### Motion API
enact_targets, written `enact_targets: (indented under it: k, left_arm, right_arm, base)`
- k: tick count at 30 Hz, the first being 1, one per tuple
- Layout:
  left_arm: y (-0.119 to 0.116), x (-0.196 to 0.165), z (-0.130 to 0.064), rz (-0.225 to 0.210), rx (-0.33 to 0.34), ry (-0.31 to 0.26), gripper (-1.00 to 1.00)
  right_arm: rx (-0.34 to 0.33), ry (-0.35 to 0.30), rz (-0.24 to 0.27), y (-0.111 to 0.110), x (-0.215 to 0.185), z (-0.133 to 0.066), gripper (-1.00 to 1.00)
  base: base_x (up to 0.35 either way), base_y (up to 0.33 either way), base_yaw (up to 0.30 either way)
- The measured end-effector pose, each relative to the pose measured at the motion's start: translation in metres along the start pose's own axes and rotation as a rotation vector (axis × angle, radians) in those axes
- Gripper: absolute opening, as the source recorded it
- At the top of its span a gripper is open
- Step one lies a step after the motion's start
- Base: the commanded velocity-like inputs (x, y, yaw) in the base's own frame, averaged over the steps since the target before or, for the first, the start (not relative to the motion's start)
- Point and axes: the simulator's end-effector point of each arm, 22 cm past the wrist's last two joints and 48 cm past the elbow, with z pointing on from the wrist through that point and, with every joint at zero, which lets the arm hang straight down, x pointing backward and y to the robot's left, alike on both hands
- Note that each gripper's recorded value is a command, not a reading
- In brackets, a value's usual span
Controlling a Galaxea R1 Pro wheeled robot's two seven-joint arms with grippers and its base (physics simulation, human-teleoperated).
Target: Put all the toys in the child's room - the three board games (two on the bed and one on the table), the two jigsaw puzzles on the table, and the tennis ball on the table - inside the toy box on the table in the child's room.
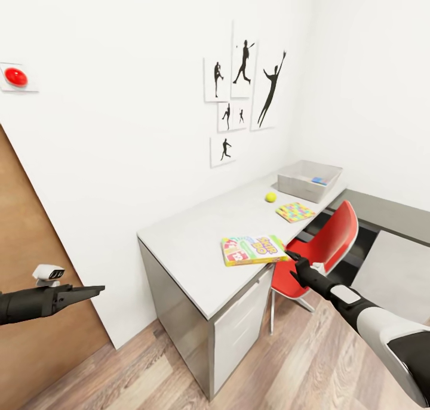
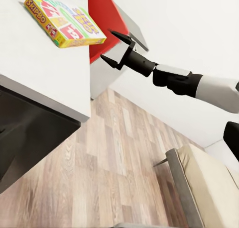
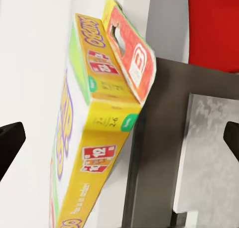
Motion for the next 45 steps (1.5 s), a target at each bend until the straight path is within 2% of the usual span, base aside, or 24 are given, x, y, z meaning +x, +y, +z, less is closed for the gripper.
enact_targets:
  k: [45]
  left_arm:
    - [0.0000,0.0001,0.0003,0.000,0.000,0.000,1.00]
  right_arm:
    - [0.002,0.001,0.000,-0.0006,0.0002,0.0003,1.00]
  base:
    - [0.028,0.015,0.000]
